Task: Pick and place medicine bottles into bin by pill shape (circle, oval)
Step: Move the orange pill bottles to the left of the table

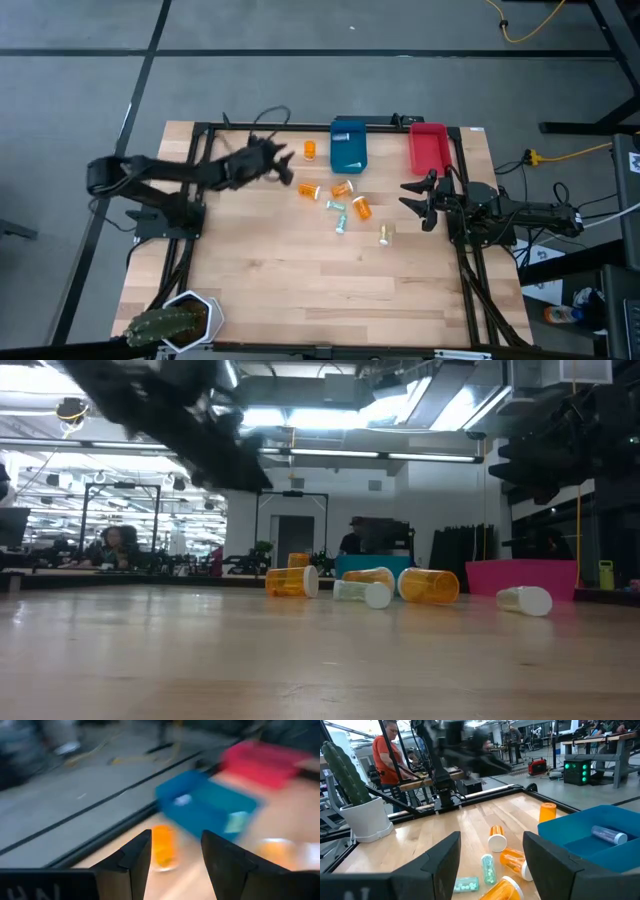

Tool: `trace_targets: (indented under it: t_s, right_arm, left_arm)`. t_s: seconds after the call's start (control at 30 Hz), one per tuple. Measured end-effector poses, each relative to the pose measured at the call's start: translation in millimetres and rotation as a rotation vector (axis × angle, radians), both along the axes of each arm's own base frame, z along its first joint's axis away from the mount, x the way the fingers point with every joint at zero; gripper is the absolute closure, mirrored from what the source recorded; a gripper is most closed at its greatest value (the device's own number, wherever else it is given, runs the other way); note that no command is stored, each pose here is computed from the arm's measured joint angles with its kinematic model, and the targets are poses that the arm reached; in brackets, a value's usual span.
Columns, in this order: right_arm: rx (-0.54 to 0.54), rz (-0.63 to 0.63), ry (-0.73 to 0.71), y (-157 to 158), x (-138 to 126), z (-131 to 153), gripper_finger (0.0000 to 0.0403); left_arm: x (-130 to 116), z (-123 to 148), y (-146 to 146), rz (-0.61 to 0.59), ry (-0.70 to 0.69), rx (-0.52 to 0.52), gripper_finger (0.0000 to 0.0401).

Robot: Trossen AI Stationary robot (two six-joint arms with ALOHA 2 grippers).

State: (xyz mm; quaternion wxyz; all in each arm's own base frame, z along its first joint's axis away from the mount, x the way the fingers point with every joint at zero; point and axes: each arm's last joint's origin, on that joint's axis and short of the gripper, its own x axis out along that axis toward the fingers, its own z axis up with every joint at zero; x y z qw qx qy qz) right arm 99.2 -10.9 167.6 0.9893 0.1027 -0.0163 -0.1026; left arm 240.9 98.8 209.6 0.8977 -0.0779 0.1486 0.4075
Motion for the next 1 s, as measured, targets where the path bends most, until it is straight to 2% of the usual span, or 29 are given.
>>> trace_targets:
  t_s: [0.07, 0.2, 0.33, 0.43, 0.57, 0.8, 0.9, 1.0]
  right_arm:
    - [0.001, 0.0, 0.0, 0, 0, 0, 0.0186]
    - [0.0, 0.0, 0.005, 0, 0, 0, 0.0186]
    - [-0.004, 0.0, 0.006, 0, 0, -1, 0.0186]
    - [-0.005, 0.0, 0.006, 0, 0, -1, 0.0186]
    - [-0.008, 0.0, 0.007, 0, 0, -1, 0.0186]
    - [-0.009, 0.003, 0.008, 0, 0, -1, 0.0186]
    - [-0.008, 0.024, 0.012, 1, 0, -1, 0.0186]
    - [-0.008, 0.033, 0.012, 1, 0, -1, 0.0186]
  left_arm:
    - [4, -4, 26, 0.054, 0.054, -0.04, 0.0236]
    - [15, -14, 75, 0.015, 0.084, -0.163, 0.0236]
    - [29, -27, 111, 0.036, 0.104, -0.213, 0.0236]
    - [39, -40, 127, 0.064, 0.171, -0.263, 0.0236]
    - [55, -48, 139, 0.076, 0.263, -0.251, 0.0236]
    - [65, -54, 143, -0.079, 0.342, -0.248, 0.0236]
    - [62, -61, 137, -0.138, 0.403, -0.325, 0.0236]
    - [67, -63, 128, -0.217, 0.399, -0.365, 0.0236]
